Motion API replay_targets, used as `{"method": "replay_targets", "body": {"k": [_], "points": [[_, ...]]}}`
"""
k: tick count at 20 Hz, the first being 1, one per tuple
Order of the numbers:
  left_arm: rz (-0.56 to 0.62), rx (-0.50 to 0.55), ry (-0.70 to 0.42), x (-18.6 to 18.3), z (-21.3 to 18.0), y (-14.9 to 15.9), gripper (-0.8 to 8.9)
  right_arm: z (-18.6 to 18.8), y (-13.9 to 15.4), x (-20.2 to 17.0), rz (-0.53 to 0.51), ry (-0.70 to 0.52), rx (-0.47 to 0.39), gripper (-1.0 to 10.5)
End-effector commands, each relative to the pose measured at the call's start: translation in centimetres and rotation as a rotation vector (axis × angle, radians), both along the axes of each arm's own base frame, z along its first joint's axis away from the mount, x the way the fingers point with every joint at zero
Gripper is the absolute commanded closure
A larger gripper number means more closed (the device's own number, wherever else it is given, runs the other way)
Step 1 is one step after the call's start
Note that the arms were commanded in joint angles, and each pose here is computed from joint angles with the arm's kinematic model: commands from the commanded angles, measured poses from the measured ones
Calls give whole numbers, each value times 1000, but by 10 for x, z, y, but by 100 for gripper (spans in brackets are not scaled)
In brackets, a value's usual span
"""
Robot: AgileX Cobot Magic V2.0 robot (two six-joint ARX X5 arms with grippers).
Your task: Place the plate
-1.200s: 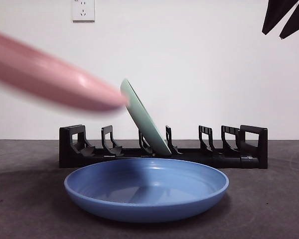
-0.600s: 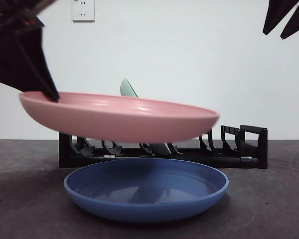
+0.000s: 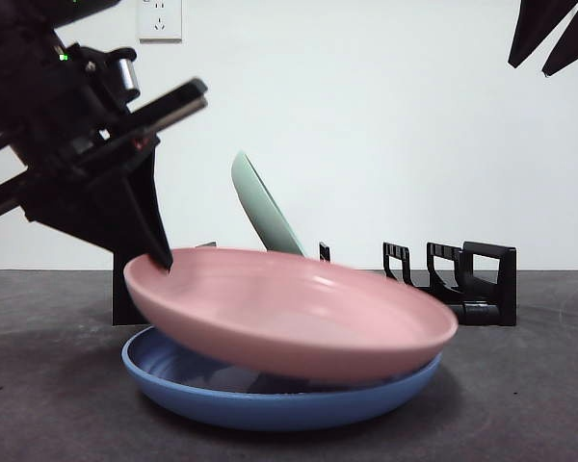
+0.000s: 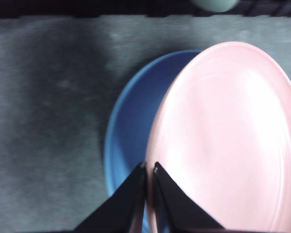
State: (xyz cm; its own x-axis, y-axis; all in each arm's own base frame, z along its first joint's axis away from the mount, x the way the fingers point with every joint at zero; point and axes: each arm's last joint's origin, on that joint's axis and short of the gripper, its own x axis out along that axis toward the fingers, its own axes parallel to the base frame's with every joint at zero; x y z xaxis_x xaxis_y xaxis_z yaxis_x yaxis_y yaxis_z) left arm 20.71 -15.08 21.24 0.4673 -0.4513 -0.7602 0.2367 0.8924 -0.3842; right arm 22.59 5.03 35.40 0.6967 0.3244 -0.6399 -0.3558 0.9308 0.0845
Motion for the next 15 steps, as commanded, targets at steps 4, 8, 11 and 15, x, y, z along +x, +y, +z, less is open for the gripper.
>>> {"method": "replay_targets", "body": {"k": [4,8,11,15], "points": [[33,45,3,6,-10,-5,799,3,2,2,-2,-5,9,731],[24,63,15,7,-15,-6,770,3,2,2,-2,-3,9,731],[24,68,23,8,-17,-6,580,3,2,2,-2,-3,9,731],[-1,73,6,3,-7,-2,562,3,2,2,-1,-2,10,731]]}}
